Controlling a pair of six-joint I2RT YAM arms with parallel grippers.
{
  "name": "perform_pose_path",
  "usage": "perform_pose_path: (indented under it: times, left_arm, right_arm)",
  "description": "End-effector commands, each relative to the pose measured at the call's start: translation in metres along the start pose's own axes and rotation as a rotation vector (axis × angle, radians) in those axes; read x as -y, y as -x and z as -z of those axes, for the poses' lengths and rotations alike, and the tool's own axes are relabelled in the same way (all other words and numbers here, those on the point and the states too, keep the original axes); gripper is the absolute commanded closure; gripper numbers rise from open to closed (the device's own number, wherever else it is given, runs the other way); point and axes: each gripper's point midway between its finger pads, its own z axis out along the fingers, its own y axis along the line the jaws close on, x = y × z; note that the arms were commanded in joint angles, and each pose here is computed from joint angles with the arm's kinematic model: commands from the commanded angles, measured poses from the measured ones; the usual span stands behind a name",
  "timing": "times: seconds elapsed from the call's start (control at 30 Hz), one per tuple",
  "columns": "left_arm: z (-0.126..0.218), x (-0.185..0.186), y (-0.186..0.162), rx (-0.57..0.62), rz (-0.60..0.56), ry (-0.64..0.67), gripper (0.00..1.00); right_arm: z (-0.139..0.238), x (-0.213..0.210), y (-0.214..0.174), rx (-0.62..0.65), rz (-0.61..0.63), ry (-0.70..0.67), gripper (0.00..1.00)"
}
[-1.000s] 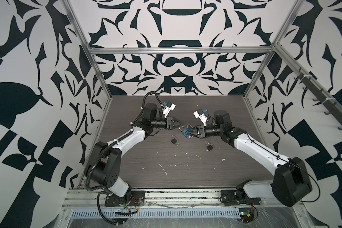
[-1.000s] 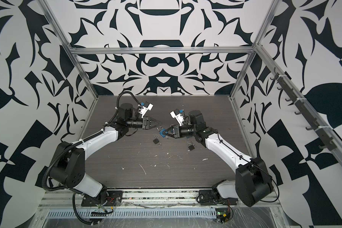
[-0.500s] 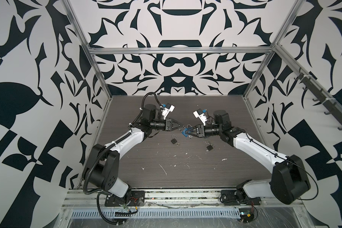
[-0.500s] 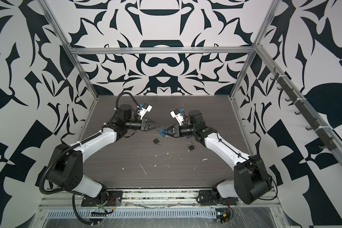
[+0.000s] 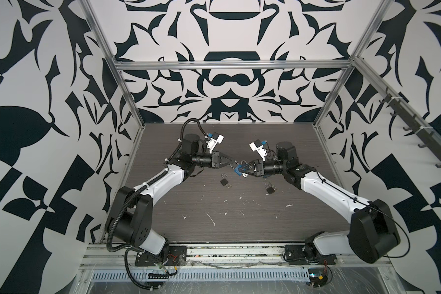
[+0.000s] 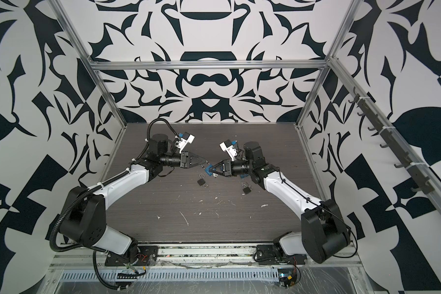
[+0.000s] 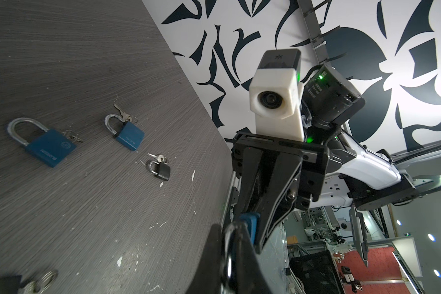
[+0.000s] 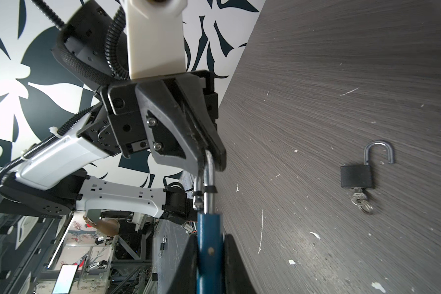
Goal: Lock with the key
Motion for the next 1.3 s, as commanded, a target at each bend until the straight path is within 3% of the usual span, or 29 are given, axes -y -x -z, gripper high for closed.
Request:
perform_pose_path:
  times: [0.0, 0.7, 1.27]
  left_arm:
    - [0.002, -0.012, -0.005, 0.009, -0.007, 0.041, 1.0]
    - [0.0, -0.019, -0.006, 0.025, -0.003, 0.037, 1.0]
    - [0.0, -0.01, -0.013, 0.024, 0.022, 0.012, 1.0]
  right_arm:
    - [0.012, -0.058, 0.021, 0.049, 0.132, 0.157, 1.0]
    - [0.016, -0.073, 0.028, 0.093, 0.108, 0.238, 1.0]
    - [0.011, -0.064, 0.043, 0.138, 0.09, 0.224, 1.0]
